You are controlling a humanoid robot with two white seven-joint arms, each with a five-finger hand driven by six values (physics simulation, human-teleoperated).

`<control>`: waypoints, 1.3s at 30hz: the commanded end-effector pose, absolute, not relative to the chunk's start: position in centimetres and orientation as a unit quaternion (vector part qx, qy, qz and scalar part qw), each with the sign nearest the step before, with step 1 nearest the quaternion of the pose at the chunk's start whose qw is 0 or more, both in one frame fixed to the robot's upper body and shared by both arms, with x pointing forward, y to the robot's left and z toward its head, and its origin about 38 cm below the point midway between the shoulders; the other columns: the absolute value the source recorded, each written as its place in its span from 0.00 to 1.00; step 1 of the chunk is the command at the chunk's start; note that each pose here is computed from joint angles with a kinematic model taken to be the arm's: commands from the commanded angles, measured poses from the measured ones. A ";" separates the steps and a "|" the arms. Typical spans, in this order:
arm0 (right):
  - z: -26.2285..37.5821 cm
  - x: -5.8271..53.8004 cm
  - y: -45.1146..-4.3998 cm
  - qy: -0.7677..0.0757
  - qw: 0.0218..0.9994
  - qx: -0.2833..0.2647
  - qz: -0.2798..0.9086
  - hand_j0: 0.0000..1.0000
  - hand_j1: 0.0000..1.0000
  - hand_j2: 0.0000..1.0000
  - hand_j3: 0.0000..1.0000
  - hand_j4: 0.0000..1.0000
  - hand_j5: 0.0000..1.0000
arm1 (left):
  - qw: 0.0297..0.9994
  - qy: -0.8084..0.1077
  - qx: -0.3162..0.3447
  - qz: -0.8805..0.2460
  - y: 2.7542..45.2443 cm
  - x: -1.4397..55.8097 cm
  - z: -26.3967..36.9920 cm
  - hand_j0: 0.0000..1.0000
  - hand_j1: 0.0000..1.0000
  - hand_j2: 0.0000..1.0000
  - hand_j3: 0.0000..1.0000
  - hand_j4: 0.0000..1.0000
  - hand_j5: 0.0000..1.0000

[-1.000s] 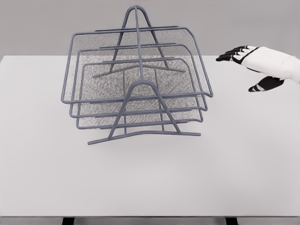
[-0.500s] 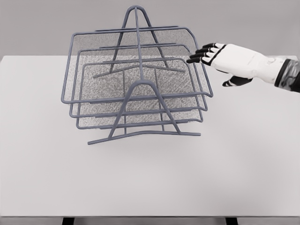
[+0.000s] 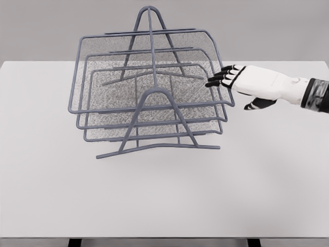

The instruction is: Pull out the upper folder box with right arm

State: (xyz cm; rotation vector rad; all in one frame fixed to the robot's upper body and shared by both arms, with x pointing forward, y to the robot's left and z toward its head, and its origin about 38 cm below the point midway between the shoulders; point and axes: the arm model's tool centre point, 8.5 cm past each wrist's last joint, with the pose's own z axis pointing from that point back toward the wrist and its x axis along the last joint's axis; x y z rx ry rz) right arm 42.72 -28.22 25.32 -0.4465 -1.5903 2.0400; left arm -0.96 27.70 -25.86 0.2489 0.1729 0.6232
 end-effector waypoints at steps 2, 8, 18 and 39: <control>24.9 43.0 -29.2 -0.560 0.256 -0.187 0.766 1.00 1.00 1.00 1.00 1.00 1.00 | 0.940 0.085 0.122 0.306 27.7 -1.0 -25.9 1.00 1.00 1.00 1.00 1.00 1.00; 25.0 42.5 -31.7 -0.543 0.274 -0.203 0.768 1.00 1.00 1.00 1.00 1.00 1.00 | 0.941 0.085 0.122 0.305 27.7 -1.0 -25.9 1.00 1.00 1.00 1.00 1.00 1.00; 24.4 41.5 -37.6 -0.517 0.333 -0.231 0.754 1.00 1.00 1.00 1.00 1.00 1.00 | 0.941 0.085 0.122 0.305 27.7 -1.0 -25.9 1.00 1.00 1.00 1.00 1.00 1.00; 26.5 40.4 -44.1 -0.506 0.389 -0.273 0.720 1.00 1.00 1.00 1.00 1.00 1.00 | 0.941 0.085 0.122 0.305 27.7 -1.0 -25.9 1.00 1.00 1.00 1.00 1.00 1.00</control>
